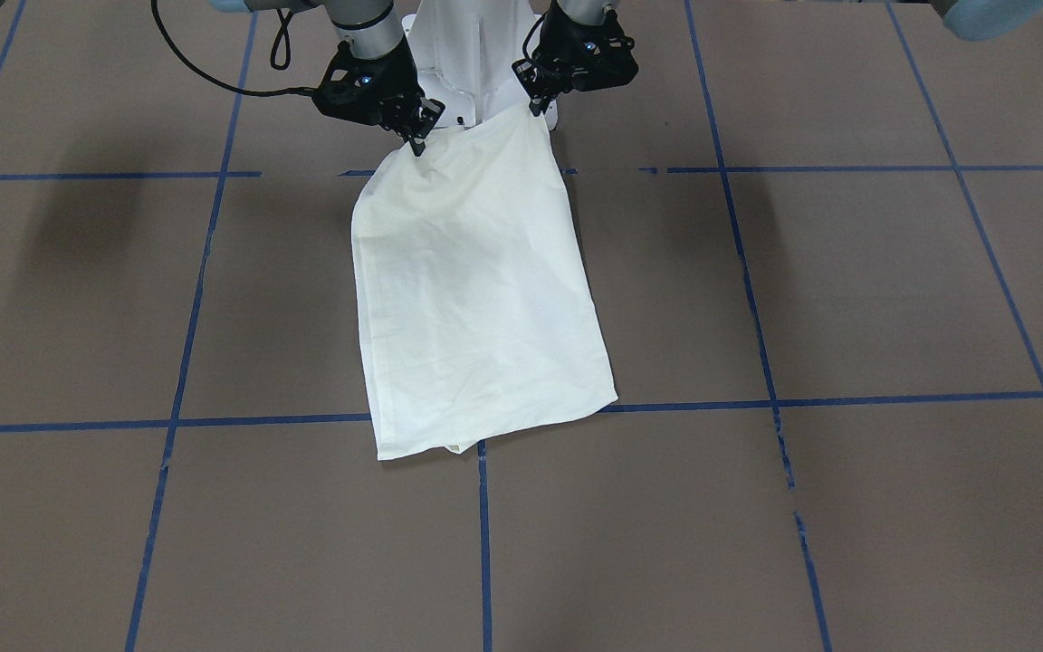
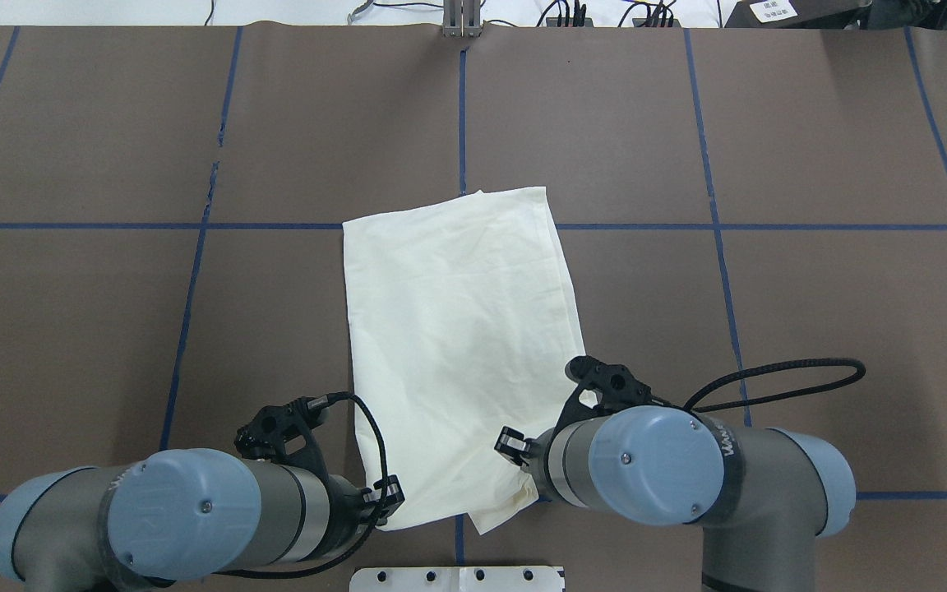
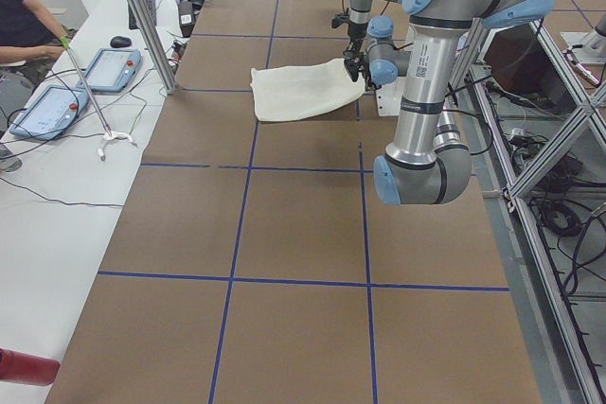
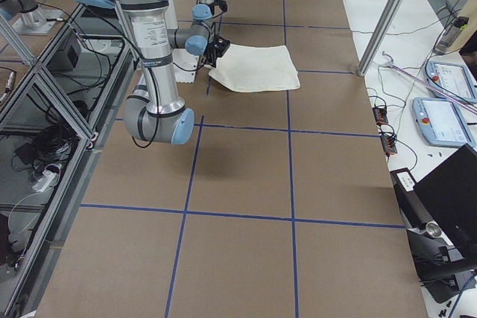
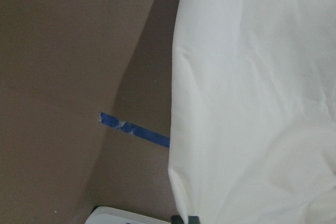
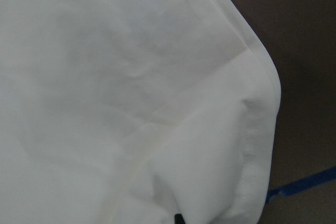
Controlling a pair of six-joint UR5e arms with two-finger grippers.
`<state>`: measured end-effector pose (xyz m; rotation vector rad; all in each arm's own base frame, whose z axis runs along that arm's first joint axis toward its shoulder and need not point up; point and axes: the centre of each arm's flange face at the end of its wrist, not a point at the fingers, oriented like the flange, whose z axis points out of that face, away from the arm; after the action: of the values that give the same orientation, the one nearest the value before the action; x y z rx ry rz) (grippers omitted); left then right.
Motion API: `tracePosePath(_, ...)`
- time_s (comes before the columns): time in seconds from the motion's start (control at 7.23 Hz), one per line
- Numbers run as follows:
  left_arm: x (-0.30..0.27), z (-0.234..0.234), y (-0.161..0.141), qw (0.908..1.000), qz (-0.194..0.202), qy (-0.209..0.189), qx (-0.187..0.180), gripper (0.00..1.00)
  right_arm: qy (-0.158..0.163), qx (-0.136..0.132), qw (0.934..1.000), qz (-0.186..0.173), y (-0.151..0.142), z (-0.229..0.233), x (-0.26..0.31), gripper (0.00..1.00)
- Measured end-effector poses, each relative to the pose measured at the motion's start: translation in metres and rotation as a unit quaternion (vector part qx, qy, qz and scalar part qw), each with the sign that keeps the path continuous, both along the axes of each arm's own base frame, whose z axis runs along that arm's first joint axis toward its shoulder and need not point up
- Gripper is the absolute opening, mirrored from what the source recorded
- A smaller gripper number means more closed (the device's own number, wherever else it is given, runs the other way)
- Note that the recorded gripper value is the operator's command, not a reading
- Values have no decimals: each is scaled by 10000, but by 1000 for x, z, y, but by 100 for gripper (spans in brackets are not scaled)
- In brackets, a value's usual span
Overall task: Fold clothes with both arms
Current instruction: 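Lift the near edge with both grippers and fold it away from the robot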
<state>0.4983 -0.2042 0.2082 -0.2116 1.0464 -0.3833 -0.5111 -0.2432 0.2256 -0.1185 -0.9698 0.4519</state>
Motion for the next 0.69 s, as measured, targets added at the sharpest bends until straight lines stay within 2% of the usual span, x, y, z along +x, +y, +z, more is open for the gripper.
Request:
tracePosePath(0.41,-32,-14,-80,9982,-563,83,173,0,-344,202,9980,487,-86,-23,24,0)
tracePosePath(0.69,-42,-19,-154,9962,-819,-8,299,0,-284,202,9970,686,-154,-39,17,0)
